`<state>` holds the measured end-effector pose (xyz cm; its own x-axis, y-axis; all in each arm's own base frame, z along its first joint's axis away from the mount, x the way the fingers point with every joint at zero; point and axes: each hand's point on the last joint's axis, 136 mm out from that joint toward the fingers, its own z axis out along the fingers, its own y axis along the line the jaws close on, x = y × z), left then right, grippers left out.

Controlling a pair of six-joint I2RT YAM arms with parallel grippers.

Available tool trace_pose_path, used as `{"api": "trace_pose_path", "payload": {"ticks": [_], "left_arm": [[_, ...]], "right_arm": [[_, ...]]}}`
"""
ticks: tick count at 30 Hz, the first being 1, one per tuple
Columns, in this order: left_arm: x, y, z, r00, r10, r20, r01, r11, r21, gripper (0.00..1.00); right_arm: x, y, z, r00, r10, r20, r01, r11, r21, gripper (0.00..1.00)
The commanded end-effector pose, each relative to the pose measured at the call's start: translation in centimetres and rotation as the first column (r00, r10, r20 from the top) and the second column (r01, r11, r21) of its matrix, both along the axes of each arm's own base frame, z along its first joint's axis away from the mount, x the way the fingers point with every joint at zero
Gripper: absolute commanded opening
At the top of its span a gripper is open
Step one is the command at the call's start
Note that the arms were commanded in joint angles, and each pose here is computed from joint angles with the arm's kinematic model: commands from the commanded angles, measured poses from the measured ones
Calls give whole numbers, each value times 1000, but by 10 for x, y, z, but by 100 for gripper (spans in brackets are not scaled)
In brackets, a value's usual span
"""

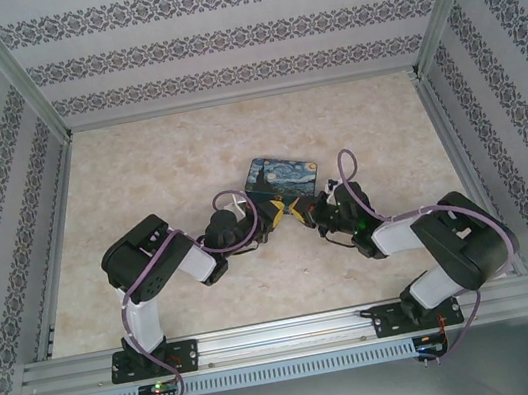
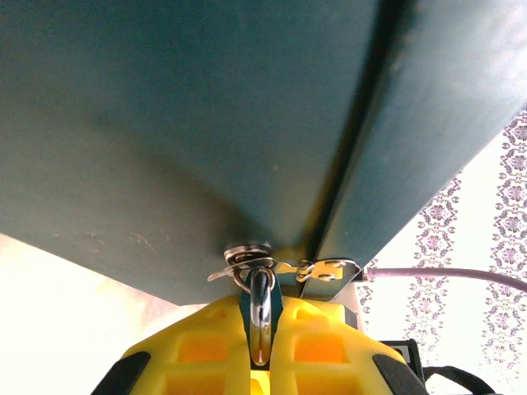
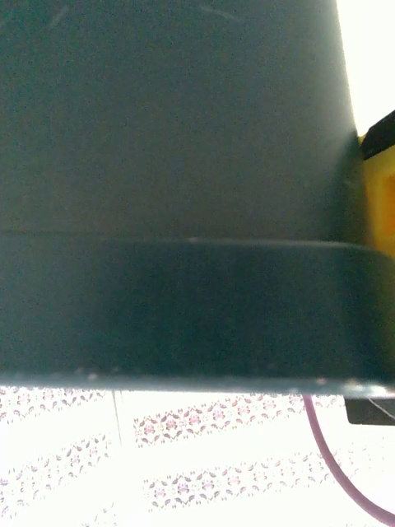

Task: Unlock a padlock with a key

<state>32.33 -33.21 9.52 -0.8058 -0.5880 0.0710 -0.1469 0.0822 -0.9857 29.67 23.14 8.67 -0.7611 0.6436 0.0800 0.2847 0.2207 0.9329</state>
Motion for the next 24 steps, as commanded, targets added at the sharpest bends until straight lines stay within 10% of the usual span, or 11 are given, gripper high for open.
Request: {"api": "trace_pose_path", "payload": {"ticks": [1,13,24], "left_arm": [[-21,-24,34,987,-124,107,133,987,-86,0],[-2,1,-5,999,-7,52,8,1000,-17,0],[3,0,-13,999,-23,43,23,1000,-2,0]], "right_arm": [[-3,28,31,976,169,134,-174,984,26,0],[-29,-2,11,965,239,106,-222,963,-152,62],[-64,-41,19,894,442,79,-314,741,-594,66]]}}
